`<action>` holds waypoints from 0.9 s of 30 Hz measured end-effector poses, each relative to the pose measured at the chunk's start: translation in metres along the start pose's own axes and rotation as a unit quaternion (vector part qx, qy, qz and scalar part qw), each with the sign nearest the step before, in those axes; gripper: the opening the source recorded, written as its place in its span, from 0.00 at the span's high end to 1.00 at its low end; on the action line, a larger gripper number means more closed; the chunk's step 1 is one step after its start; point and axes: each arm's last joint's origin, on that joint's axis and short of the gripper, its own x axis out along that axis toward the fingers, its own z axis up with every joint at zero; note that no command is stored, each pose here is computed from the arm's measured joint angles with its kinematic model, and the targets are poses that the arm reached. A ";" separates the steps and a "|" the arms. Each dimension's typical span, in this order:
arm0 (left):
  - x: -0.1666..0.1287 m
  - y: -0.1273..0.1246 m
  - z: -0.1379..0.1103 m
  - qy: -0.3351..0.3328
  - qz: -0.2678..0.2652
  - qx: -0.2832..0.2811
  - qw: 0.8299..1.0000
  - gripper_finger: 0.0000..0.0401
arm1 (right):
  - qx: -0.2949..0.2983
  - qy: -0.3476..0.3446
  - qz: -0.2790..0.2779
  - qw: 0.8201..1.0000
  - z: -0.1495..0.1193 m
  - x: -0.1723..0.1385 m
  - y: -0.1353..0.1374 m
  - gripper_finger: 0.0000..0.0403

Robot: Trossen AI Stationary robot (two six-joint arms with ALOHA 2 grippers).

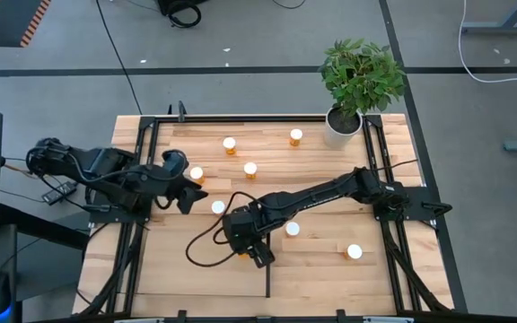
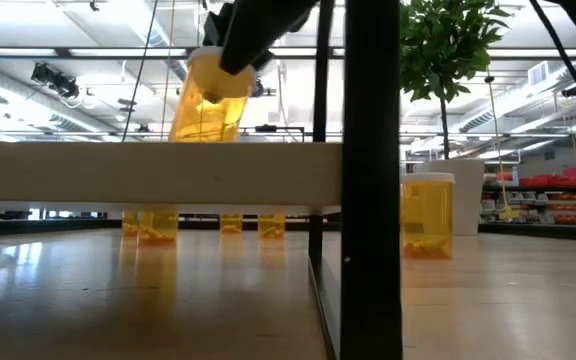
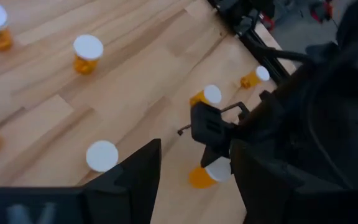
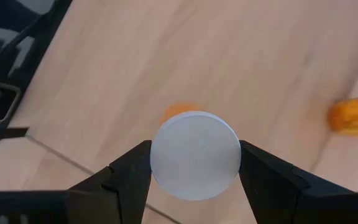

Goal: Pick and place medicine bottles onto shelf by color
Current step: Put the orange pill bottle on the shelf

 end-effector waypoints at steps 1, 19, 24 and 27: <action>0.003 -0.002 0.000 -0.002 0.000 -0.011 1.000 0.51 | -0.004 0.007 0.002 1.000 -0.001 0.001 0.002 0.43; 0.021 -0.008 -0.003 0.007 0.018 -0.042 0.999 0.56 | -0.014 0.030 -0.026 0.999 -0.001 -0.006 0.002 0.43; 0.021 -0.008 -0.003 0.007 0.018 -0.041 0.999 0.57 | 0.033 0.053 -0.028 0.998 -0.007 -0.007 -0.002 0.43; 0.021 -0.008 -0.003 0.010 0.016 -0.039 0.999 0.57 | 0.067 0.101 -0.021 0.992 -0.016 -0.008 -0.002 0.43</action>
